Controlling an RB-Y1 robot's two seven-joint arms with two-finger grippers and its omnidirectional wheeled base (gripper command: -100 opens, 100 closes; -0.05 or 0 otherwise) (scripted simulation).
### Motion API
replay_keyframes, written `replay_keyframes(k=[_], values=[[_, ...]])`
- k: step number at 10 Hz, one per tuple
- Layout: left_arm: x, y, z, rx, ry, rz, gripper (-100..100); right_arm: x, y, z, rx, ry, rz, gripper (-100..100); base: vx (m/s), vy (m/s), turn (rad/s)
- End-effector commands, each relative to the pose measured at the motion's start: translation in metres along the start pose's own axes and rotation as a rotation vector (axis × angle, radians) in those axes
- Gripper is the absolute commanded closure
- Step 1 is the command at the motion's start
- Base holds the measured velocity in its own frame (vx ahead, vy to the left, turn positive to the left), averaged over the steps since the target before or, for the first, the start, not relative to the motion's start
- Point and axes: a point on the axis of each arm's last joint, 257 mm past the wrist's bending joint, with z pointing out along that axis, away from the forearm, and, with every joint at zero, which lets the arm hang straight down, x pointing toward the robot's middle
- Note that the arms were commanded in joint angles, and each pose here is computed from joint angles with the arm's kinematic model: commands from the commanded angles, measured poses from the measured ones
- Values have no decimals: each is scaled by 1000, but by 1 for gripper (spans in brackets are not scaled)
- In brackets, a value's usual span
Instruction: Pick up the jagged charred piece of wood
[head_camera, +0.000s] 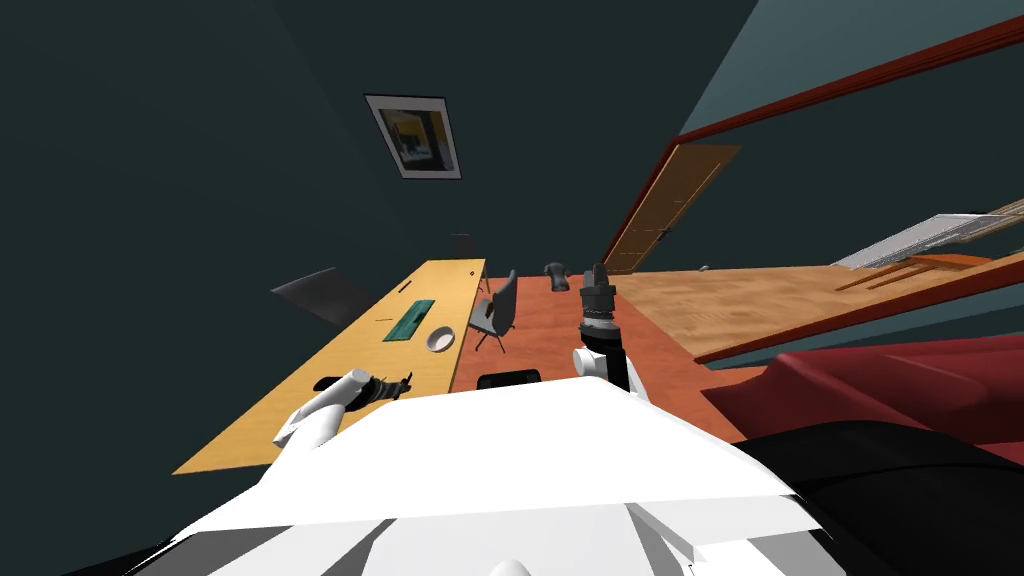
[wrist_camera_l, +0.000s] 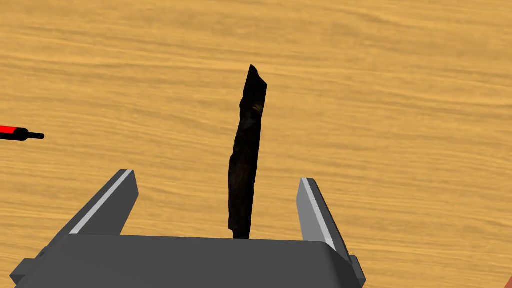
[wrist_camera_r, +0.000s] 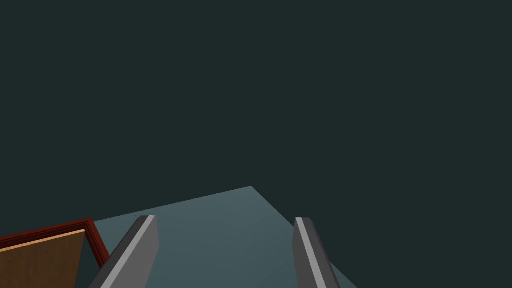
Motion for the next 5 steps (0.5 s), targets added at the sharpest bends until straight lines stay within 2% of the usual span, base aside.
replay_keyframes(k=[1, 2, 3, 4, 5], values=[[-1, 0, 0, -1, 0, 23, -100, 0, 0, 0, 0, 0, 0, 0, 47, -12, -7], [-8, -3, 2, -6, 1, 26, -100, 0, 0, 0, 0, 0, 0, 0, 81, -21, 174], [-8, -3, 2, -6, 1, 53, -100, 0, 0, 0, 0, 0, 0, 0, 92, -27, 134], [-16, -6, 3, -11, 2, 44, -100, 0, 0, 0, 0, 0, 0, 0, 130, -48, 240], [-16, -6, 3, -11, 2, 73, -100, 0, 0, 0, 0, 0, 0, 0, 124, -54, 103]])
